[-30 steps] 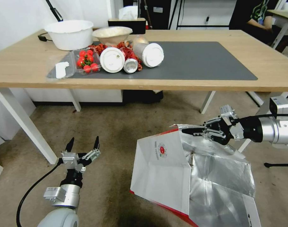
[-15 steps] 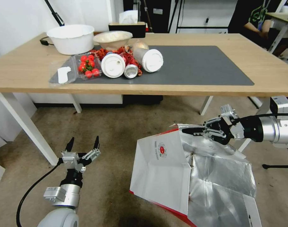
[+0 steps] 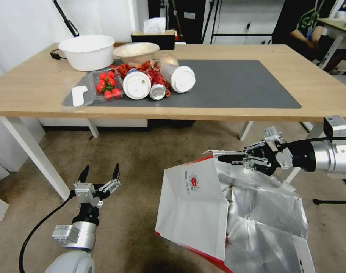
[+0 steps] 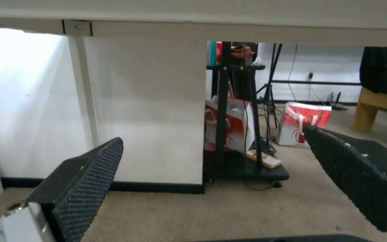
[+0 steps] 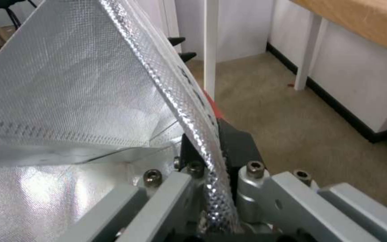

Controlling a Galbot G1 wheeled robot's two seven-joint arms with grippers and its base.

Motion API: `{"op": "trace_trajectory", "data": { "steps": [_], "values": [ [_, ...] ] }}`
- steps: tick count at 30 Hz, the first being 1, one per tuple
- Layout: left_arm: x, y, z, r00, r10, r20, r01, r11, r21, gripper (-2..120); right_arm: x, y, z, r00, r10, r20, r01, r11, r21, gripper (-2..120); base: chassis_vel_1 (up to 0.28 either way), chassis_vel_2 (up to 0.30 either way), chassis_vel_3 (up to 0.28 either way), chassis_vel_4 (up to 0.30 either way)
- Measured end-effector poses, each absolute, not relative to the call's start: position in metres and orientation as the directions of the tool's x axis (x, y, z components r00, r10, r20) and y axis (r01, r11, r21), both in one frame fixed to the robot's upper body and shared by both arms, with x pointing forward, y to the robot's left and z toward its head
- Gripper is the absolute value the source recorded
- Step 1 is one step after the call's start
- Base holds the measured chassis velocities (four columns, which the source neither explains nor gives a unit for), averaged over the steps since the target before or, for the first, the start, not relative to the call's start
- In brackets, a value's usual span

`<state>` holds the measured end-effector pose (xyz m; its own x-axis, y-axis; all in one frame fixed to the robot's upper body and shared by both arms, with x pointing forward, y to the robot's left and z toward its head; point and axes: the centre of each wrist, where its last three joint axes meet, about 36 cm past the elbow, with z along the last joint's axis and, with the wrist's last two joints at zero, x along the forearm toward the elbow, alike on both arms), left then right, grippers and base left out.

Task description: Pick up the food delivery bag from the floor and place it on the table.

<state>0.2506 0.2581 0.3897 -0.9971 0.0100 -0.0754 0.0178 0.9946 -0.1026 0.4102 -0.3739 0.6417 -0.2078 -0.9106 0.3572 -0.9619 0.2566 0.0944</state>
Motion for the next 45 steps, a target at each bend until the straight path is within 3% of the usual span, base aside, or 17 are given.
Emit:
{"op": "trace_trajectory", "data": {
  "steps": [45],
  "values": [
    [0.2500,0.2606,0.3949,-0.996,0.010,-0.084,0.019,0.995,-0.102,100,0.4103,-0.3747,0.6413,-0.213,-0.910,0.356,-0.961,0.261,0.092,0,0.000,0.000,0.000,0.000]
  ]
}}
